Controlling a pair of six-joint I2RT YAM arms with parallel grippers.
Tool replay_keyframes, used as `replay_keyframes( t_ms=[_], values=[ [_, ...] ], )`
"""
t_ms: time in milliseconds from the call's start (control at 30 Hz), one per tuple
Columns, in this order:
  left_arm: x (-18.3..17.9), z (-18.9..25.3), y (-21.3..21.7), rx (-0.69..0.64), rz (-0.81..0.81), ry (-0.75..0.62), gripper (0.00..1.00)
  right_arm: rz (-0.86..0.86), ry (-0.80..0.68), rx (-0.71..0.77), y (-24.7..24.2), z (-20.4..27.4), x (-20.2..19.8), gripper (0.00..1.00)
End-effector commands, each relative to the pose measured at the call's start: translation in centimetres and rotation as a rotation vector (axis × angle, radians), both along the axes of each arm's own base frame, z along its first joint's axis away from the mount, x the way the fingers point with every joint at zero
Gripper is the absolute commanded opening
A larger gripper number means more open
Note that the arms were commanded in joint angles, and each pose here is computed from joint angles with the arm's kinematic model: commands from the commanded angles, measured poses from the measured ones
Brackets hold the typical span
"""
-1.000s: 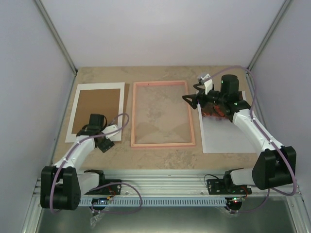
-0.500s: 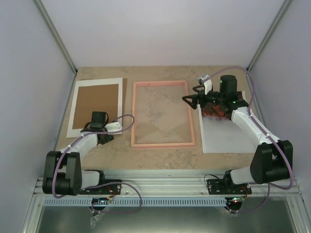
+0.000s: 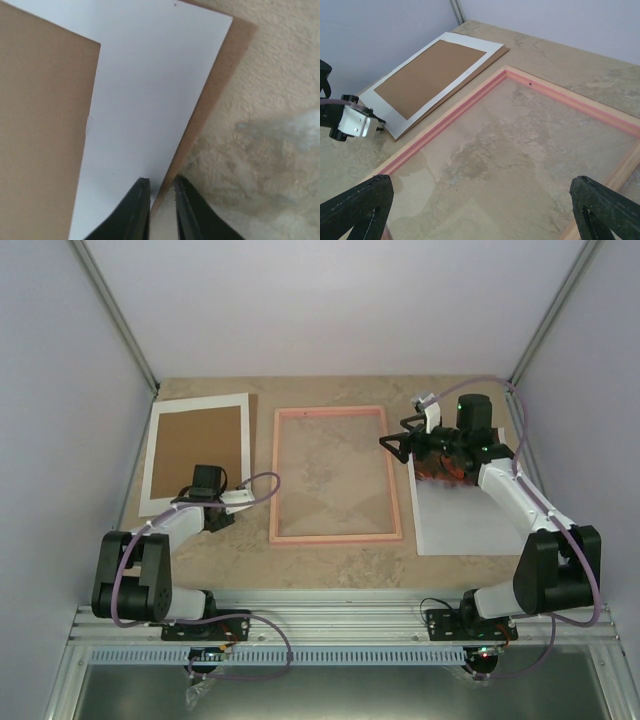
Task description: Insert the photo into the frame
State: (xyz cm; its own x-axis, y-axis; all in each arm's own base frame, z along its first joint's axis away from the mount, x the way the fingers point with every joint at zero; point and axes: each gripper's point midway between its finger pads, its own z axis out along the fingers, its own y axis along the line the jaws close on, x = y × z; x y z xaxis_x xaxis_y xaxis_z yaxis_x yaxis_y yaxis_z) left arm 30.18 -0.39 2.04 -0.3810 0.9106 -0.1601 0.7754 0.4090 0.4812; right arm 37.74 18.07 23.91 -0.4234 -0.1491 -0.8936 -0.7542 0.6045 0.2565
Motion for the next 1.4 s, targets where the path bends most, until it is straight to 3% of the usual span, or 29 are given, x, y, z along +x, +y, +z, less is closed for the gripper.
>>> replay_keyframes(
  t_ms=[0,100,300,333,400,467,533,900,1367],
  values=[
    [-3.3,-1.6,-1.1,-0.038,-0.037,0.112,0.13,0.01,0.006,0.02,0.0,-0.1,0.1,0.98],
    [-3.8,-1.0,-1.8,-0.058,-0.059,0.113,0.01,0.011,0.01,0.024,-0.1,-0.2,0.1,0.98],
    [-3.4,1.4,-3.3,-0.165,-0.029,0.124,0.0,0.019,0.01,0.033,0.1,0.0,-0.1,0.98],
    [-3.1,1.6,-3.4,-0.173,-0.014,0.121,0.1,0.022,0.009,0.036,0.1,0.0,-0.1,0.98],
    [-2.3,1.9,-3.3,-0.18,0.014,0.101,0.45,0.024,0.013,0.038,0.1,0.0,-0.1,0.98],
    [-1.2,2.3,-3.0,-0.173,0.042,0.06,0.73,0.026,0.015,0.039,0.2,0.0,-0.1,0.98],
    [-0.3,2.7,-2.7,-0.169,0.066,0.021,0.85,0.022,0.014,0.036,0.1,0.0,-0.1,0.98],
    [-1.0,2.0,-1.8,0.0,0.012,-0.177,0.85,0.011,0.023,0.038,-0.3,-0.4,0.2,0.98],
    [-2.3,-2.5,-2.0,0.168,-0.132,-0.22,0.6,-0.028,0.066,0.049,-1.0,-1.2,1.0,0.98]
  ],
)
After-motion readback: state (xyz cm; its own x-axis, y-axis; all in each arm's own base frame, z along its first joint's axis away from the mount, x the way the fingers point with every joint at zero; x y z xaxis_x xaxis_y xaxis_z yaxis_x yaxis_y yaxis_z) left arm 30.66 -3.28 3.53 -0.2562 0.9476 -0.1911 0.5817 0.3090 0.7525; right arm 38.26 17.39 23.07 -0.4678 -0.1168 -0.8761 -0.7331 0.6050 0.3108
